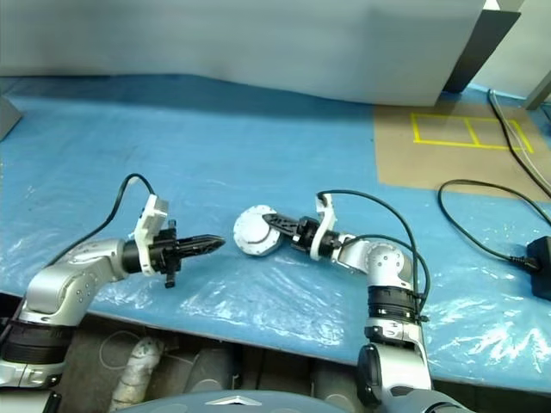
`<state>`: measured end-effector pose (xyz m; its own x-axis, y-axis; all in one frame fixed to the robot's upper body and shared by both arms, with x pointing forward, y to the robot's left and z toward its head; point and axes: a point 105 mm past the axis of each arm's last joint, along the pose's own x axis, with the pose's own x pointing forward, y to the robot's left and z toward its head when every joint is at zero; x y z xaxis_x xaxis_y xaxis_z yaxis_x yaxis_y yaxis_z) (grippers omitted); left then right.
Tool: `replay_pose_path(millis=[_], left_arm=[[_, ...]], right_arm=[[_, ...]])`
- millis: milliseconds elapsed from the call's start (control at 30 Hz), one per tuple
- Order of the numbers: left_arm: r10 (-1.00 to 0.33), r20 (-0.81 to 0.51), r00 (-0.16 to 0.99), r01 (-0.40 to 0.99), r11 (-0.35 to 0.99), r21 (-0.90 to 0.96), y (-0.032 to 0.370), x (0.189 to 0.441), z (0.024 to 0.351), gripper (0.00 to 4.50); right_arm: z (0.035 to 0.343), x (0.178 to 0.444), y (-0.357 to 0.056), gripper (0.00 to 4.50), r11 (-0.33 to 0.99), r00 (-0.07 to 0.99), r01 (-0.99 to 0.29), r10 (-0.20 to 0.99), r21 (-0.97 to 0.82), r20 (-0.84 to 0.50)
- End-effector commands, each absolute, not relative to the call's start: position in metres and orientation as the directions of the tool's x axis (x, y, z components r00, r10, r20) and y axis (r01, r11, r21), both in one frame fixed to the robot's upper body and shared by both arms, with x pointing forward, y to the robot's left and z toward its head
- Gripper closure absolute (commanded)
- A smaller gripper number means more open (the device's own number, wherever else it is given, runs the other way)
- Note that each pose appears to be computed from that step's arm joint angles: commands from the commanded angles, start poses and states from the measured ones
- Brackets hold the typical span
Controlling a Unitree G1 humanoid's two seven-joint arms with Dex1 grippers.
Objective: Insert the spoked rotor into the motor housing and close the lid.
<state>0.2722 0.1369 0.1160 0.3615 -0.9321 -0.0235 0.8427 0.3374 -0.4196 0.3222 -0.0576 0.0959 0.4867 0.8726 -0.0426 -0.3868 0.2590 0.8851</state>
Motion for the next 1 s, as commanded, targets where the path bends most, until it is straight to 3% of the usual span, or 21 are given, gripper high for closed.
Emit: replay_pose_path(millis=[33,233,433,633,767,1000], left_arm=[[-0.905,0.135,0.402,0.774,0.258,-0.578,0.141,0.275,0.131,3.87],[-0.854,0.172,0.491,0.699,0.267,-0.664,0.144,0.287,0.123,1.93],[-0.865,0.172,0.471,0.698,0.247,-0.673,0.139,0.286,0.118,0.02],[-0.86,0.158,0.485,0.741,0.308,-0.597,0.121,0.298,0.114,0.02],[-0.865,0.25,0.435,0.774,0.217,-0.595,0.102,0.301,0.131,0.02],[-0.838,0.309,0.451,0.732,0.149,-0.665,0.09,0.309,0.127,0.02]], right_arm=[[0.143,0.317,-0.047,2.19,0.139,0.432,-0.513,0.894,0.847,0.116],[0.157,0.318,-0.049,2.19,0.112,0.443,-0.527,0.882,0.842,0.16],[0.168,0.318,-0.048,2.19,0.099,0.429,-0.548,0.886,0.831,0.177],[0.174,0.315,-0.047,2.19,0.085,0.398,-0.568,0.899,0.818,0.183],[0.172,0.312,-0.047,2.19,0.09,0.39,-0.564,0.905,0.821,0.169],[0.168,0.312,-0.048,2.19,0.113,0.396,-0.553,0.907,0.826,0.141]])
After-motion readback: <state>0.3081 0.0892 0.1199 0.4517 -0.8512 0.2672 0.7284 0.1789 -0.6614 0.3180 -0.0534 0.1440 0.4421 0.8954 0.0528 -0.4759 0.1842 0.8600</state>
